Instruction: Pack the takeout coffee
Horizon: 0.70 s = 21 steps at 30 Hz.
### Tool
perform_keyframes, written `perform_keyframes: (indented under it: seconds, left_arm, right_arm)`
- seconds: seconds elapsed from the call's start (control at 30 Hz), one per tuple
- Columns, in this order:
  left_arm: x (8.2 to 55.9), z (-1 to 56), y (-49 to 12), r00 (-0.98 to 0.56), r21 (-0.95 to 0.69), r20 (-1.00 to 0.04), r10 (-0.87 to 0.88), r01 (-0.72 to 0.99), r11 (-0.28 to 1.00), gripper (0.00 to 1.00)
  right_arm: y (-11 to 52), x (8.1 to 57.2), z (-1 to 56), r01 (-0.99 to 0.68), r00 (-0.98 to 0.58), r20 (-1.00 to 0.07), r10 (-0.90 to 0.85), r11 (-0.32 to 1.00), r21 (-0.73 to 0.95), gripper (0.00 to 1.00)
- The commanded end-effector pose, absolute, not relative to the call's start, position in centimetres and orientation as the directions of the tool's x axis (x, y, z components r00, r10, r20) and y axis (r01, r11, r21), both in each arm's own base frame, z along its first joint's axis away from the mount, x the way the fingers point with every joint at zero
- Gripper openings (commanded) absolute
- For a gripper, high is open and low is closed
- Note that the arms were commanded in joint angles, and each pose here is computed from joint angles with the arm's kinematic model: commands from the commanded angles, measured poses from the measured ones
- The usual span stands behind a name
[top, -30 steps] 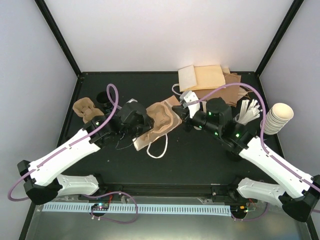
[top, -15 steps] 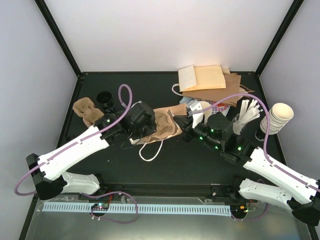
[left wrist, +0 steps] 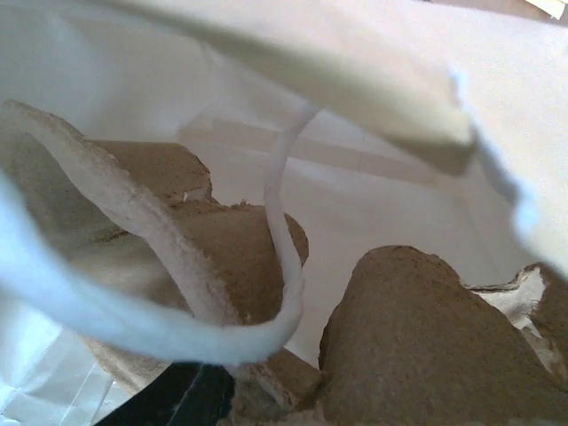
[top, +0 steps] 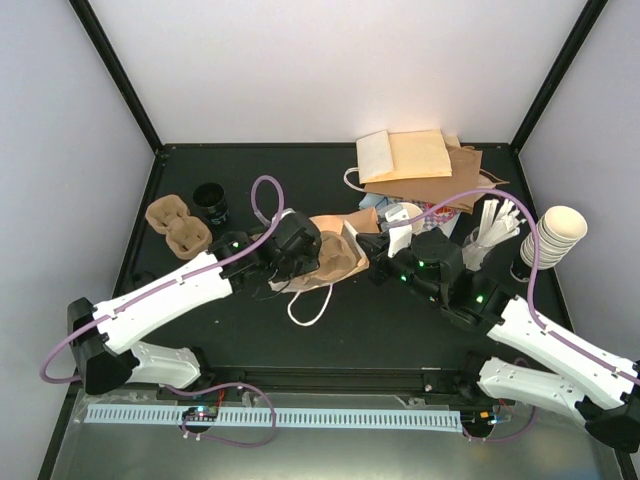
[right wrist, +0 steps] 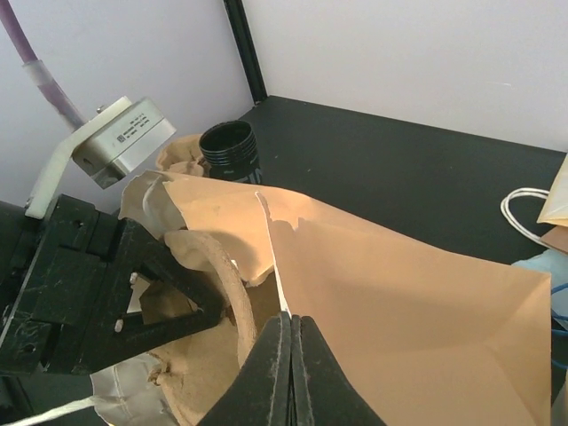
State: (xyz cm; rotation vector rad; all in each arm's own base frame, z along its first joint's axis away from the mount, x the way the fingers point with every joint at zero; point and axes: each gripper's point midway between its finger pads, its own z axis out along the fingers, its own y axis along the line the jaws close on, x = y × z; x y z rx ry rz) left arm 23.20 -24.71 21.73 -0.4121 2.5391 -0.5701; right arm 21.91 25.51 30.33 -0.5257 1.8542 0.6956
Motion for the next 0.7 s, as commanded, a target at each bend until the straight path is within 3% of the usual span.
perform_keyframes:
  seconds: [0.0, 0.17, 0.67]
  left_arm:
    - [23.7, 22.3, -24.8, -0.813, -0.438, -0.473, -0.34, -0.118, 0.891, 0.31]
    - [23.9, 25.4, -25.6, -0.768, -0.515, -0.556, -0.318, 0.018, 0.857, 0.32]
    - [23.5, 25.0, -25.1, -0.682, -0.387, -0.723, -0.11, 0.269, 0.882, 0.31]
  right_arm:
    - [24.9, 22.2, 31.0, -0.613, -0.347, -0.938, -0.018, 0.761, 0.213, 0.01]
    - [25.0, 22.6, 30.8, -0.599, -0.362, -0.932, -0.023, 0.772, 0.214, 0.01]
    - [25.4, 23.0, 30.5, -0.545, -0.435, -0.899, 0.049, 0.781, 0.306, 0.01]
